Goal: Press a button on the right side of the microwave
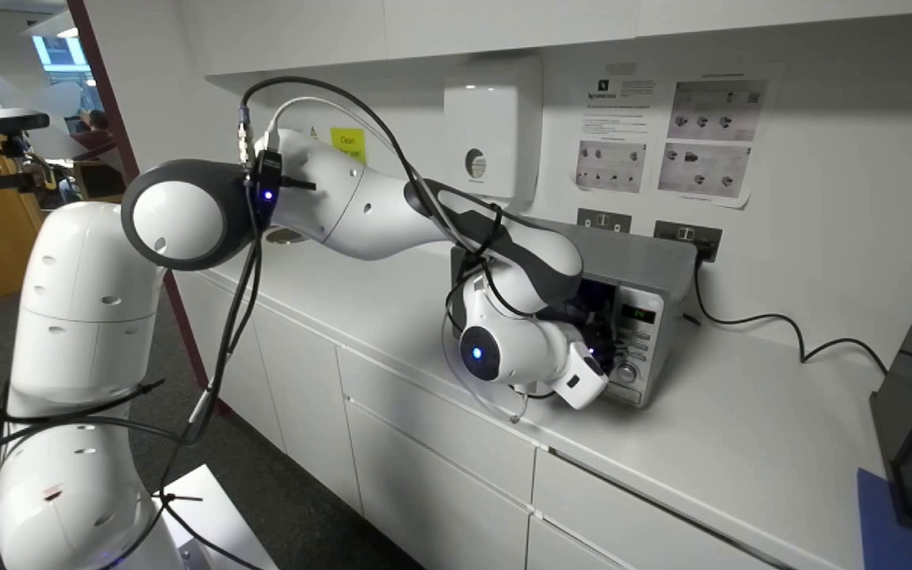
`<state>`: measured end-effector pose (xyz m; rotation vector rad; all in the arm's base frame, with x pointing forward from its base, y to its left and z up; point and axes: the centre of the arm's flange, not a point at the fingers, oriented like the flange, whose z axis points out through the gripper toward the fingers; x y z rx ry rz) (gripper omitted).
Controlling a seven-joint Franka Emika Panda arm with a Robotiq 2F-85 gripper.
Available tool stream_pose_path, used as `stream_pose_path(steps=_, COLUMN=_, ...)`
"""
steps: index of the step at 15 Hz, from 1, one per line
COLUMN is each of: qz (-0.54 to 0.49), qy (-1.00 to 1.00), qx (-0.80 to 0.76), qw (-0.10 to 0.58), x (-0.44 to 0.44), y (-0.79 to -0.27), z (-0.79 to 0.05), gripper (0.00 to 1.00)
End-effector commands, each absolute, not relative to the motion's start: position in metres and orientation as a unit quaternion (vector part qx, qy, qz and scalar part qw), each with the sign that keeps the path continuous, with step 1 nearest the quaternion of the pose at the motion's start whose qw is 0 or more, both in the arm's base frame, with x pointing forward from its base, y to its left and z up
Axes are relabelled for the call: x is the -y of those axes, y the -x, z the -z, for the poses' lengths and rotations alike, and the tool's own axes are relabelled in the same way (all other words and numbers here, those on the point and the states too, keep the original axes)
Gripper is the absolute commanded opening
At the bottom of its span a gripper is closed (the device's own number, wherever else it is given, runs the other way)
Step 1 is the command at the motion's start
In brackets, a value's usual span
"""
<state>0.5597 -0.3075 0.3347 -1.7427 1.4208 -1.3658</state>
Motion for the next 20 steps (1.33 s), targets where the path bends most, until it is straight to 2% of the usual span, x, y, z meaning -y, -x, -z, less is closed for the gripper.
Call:
stream_pose_path(steps=1, qz=0.509, qy=0.634, qx=-0.519, qw=0.263, x=0.302, y=-0.549, z=-0.348, gripper=0.00)
stream_pose_path(steps=20, qz=0.504, qy=0.614, qx=-0.553, qw=0.253, x=0.313, y=-0.570, z=-0.375, gripper=0.00)
